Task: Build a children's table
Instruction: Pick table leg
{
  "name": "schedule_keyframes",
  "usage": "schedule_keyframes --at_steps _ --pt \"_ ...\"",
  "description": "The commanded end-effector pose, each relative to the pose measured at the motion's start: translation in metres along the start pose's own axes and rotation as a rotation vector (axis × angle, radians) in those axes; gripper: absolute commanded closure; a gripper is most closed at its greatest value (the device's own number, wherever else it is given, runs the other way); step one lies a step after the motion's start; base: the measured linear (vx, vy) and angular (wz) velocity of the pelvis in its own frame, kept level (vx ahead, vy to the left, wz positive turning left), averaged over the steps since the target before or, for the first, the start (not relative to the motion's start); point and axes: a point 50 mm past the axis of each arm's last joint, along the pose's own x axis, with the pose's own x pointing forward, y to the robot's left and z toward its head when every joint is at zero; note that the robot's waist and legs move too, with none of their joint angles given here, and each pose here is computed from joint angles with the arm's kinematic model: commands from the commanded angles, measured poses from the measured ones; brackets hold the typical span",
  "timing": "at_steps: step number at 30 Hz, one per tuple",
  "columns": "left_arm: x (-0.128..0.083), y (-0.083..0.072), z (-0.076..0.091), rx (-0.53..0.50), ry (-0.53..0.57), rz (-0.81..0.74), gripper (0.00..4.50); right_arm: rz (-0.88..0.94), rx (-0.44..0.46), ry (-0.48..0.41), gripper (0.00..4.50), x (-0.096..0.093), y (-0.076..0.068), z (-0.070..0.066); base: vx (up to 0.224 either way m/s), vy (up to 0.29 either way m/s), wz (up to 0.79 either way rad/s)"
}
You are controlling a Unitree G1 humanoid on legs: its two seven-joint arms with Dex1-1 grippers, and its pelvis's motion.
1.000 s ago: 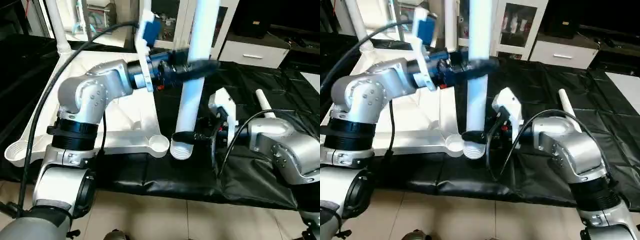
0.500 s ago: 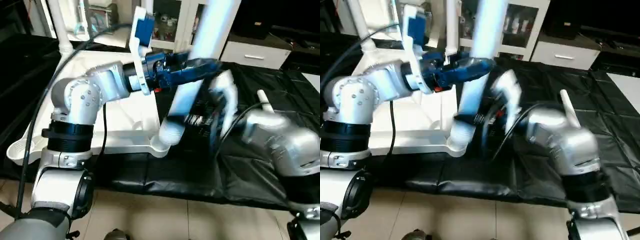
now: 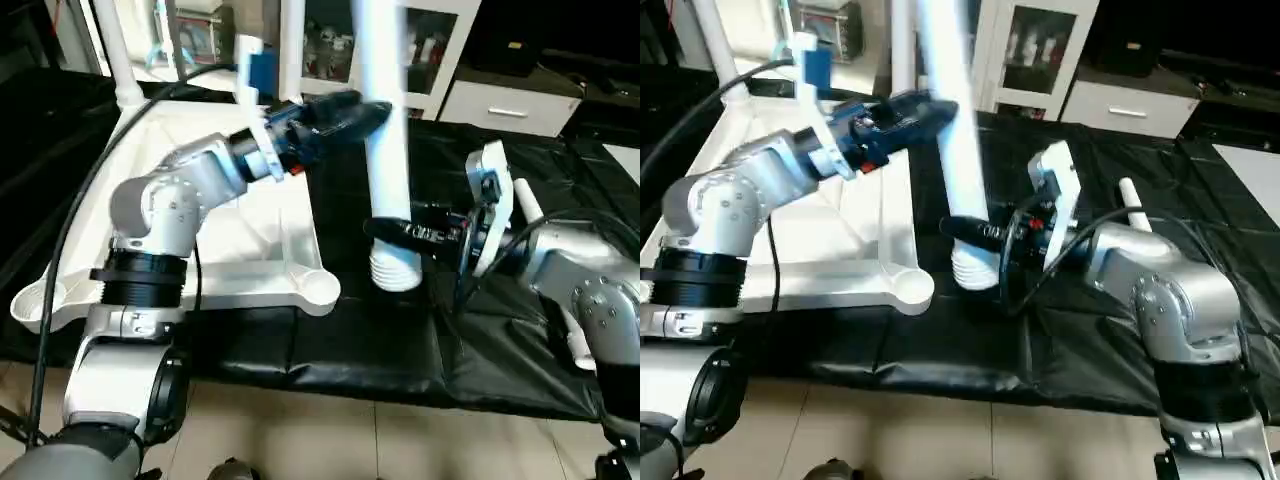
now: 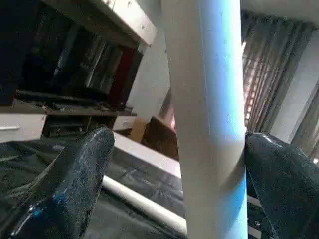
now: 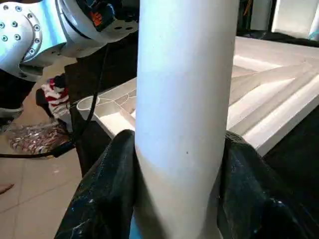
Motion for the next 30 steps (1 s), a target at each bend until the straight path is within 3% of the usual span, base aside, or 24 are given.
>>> schedule_keyframes --at_steps 1,10,19,30 --pt "-0.009 0.002 0.003 0.014 -0.006 0.033 0.00 0.004 -0.033 -0.051 2.62 -0.006 0.005 0.011 0.000 0.000 0.00" --pt "0.001 -0.004 0.001 -0.001 -0.039 0.015 0.00 -0.030 -0.022 -0.051 2.63 -0.002 0.004 0.008 0.000 0.000 0.00" --pt "0.036 -0.042 0.011 0.005 -0.063 -0.200 0.00 -0.119 -0.050 0.060 2.63 0.009 -0.009 -0.010 0.000 0.000 0.00" --pt "0.053 -0.059 0.011 -0.001 -0.057 -0.283 0.00 -0.128 -0.076 0.109 2.63 0.018 -0.013 -0.018 0.000 0.000 0.00"
